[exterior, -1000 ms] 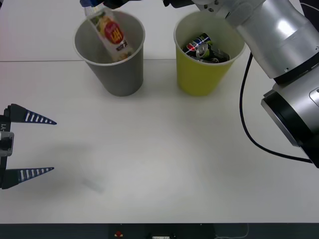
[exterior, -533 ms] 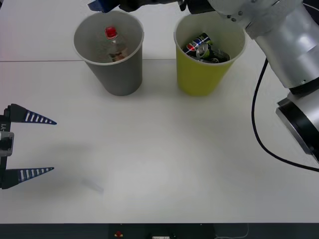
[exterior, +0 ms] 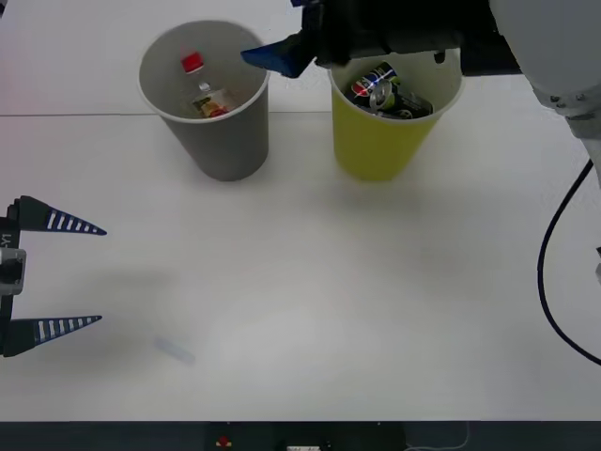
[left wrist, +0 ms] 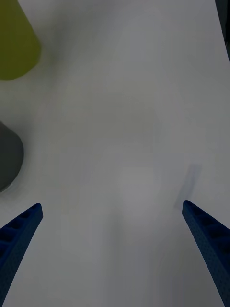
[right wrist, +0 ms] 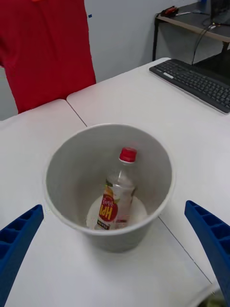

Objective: Put the can into the green bin and the plastic bottle into the gray bin

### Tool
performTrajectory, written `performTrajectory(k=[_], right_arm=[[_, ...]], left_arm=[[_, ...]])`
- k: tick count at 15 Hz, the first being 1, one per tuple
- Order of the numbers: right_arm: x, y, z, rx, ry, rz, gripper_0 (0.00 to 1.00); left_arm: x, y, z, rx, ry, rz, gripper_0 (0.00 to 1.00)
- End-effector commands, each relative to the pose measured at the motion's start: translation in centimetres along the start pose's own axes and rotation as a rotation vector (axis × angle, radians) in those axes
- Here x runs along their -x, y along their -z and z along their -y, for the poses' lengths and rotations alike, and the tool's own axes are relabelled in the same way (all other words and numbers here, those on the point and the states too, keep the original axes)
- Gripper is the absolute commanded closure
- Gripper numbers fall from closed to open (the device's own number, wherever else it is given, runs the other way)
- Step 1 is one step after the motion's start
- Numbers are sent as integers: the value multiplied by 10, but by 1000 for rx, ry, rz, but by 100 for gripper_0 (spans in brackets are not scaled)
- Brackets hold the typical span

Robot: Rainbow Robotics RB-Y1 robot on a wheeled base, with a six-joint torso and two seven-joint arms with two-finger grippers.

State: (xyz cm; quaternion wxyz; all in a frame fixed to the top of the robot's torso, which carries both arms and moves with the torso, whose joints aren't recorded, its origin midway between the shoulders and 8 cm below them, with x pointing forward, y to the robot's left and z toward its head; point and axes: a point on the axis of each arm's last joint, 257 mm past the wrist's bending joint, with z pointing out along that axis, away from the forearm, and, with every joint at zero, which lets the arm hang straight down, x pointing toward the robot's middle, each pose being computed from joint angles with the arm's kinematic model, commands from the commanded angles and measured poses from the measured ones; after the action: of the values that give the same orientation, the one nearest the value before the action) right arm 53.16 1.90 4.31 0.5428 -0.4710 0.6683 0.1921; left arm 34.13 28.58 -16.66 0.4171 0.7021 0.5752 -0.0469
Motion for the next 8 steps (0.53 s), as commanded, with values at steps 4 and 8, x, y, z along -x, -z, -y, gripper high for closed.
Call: performTrajectory(k=[4, 8], right_arm=[[-57, 68, -21, -23, 91, -12, 0], [-105, 110, -48, -15, 97, -58, 0]], left_arm=[[0, 0, 0, 0, 0, 0, 0], [0, 0, 0, 0, 0, 0, 0]])
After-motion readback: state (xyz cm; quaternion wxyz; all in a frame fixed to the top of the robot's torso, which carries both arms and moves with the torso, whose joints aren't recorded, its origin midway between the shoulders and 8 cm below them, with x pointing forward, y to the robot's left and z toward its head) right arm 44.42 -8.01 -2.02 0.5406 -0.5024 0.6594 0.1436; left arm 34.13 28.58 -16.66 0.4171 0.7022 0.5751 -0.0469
